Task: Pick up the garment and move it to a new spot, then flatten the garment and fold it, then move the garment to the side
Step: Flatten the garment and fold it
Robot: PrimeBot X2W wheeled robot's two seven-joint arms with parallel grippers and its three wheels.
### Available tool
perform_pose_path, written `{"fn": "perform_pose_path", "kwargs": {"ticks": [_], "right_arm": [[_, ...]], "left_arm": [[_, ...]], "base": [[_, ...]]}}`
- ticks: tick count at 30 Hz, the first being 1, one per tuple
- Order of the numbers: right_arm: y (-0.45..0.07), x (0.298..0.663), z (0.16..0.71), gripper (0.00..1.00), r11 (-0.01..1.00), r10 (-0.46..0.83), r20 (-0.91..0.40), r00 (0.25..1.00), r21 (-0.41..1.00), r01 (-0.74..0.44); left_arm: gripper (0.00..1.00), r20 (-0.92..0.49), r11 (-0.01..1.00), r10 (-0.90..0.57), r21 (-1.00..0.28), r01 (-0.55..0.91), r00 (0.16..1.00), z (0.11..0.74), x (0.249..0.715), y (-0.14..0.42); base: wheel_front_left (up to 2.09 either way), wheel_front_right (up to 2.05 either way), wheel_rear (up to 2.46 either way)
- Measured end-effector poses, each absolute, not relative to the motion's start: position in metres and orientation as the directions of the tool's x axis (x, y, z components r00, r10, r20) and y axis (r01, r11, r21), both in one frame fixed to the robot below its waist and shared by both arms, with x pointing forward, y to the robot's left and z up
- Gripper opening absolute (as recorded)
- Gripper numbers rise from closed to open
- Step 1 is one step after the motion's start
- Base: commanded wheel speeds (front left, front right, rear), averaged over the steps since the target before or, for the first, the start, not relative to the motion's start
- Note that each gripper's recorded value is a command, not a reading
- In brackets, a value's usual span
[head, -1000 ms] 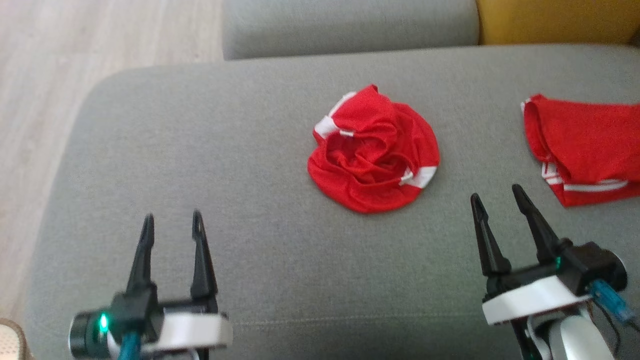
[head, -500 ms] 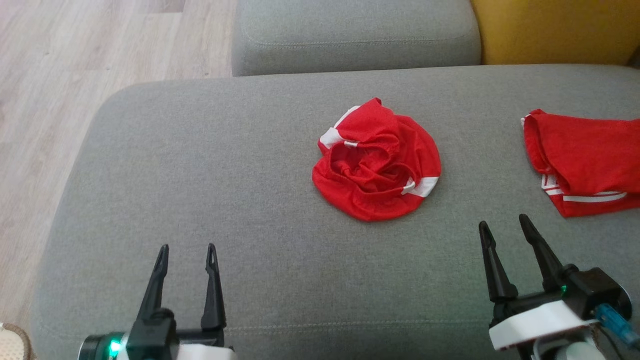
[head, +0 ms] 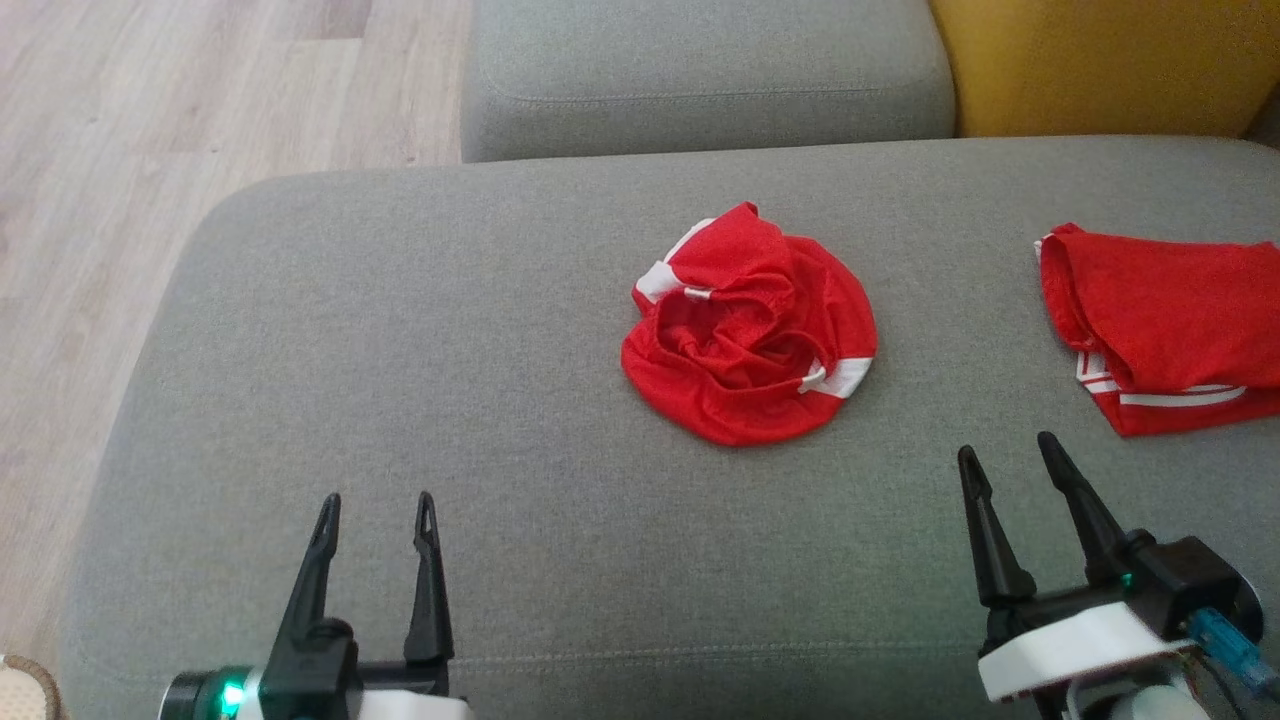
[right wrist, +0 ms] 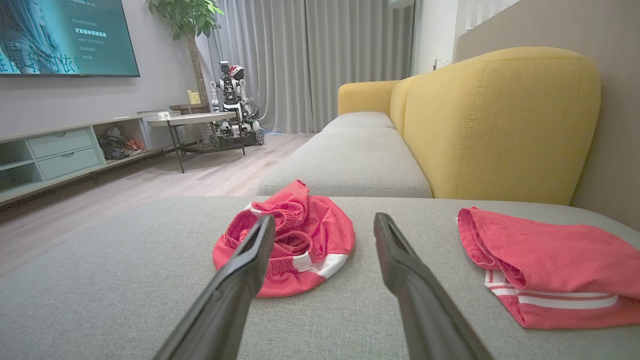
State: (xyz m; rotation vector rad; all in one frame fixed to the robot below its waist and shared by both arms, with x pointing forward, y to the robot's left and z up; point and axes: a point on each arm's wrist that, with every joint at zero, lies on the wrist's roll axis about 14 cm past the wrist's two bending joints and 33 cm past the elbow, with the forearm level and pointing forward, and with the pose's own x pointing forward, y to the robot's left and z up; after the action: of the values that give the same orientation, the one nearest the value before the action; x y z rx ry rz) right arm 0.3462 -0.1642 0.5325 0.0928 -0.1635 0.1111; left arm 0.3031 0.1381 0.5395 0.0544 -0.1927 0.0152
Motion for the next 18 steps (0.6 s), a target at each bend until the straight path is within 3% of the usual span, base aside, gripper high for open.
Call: {"fn": "perform_pose_path", "kwargs": {"ticks": [12,18], "right_arm": [[-0.167,0.347,0.527,1.0,0.991,0.093,0.15,0.984,0.086,-0.107],[-0.166,0.348,0.522,1.0,0.99,0.093,0.135,0.986,0.09,-0.105]], "left_arm": [[1.0,0.166,0.999,-0.011,0.05,0.003,0.986,0.532,0.306,0.133],[1.0,0.107,0.964,-0.267,0.024,0.266,0.958,0.515,0.315,0.078]], "base": [[0.0,0.0,0.0],[0.0,0.0,0.0]]}}
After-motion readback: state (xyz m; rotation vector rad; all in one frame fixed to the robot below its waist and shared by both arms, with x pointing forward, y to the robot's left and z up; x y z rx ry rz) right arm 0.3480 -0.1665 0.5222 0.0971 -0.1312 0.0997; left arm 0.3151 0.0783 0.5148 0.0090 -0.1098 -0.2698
